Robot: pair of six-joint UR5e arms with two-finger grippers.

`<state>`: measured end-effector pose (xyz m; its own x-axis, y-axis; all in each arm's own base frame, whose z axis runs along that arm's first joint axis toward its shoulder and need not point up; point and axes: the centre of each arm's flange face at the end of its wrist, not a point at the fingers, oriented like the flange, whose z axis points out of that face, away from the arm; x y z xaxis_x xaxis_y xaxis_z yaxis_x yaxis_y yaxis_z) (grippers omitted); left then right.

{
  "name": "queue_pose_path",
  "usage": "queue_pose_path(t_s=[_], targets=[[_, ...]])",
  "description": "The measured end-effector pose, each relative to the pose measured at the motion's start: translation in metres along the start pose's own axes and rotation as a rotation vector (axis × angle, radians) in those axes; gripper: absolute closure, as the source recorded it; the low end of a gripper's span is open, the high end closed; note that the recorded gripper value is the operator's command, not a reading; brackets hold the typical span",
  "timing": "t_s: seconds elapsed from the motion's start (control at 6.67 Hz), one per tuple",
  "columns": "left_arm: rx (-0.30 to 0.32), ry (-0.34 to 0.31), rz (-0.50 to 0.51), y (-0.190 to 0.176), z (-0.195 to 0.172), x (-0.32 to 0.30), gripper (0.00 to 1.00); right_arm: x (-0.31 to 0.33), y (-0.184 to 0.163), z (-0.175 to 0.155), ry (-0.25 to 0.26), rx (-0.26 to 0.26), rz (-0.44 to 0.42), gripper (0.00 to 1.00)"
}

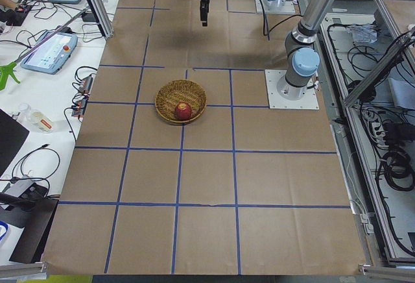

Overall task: Transfer apple from basket to plate
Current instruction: 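Open the right gripper and lift it away from the plate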

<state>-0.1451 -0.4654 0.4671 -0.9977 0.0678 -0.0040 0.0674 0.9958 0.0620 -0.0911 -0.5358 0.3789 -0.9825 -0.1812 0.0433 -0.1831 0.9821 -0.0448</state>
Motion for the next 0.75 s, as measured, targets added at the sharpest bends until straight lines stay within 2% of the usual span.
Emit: queue_pose_path(t_s=[0.3, 0.45, 0.75], targets=[[0.0, 0.0, 0.0, 0.0, 0.0, 0.0, 0.01, -0.056, 0.001, -0.067, -0.025, -0.031, 0.067, 0.0], [0.001, 0.0, 0.0, 0.0, 0.0, 0.0, 0.01, -0.099, 0.005, -0.09, -0.036, -0.05, 0.102, 0.0], [0.001, 0.0, 0.0, 0.0, 0.0, 0.0, 0.01, -0.189, 0.017, -0.114, -0.038, -0.069, 0.127, 0.0]])
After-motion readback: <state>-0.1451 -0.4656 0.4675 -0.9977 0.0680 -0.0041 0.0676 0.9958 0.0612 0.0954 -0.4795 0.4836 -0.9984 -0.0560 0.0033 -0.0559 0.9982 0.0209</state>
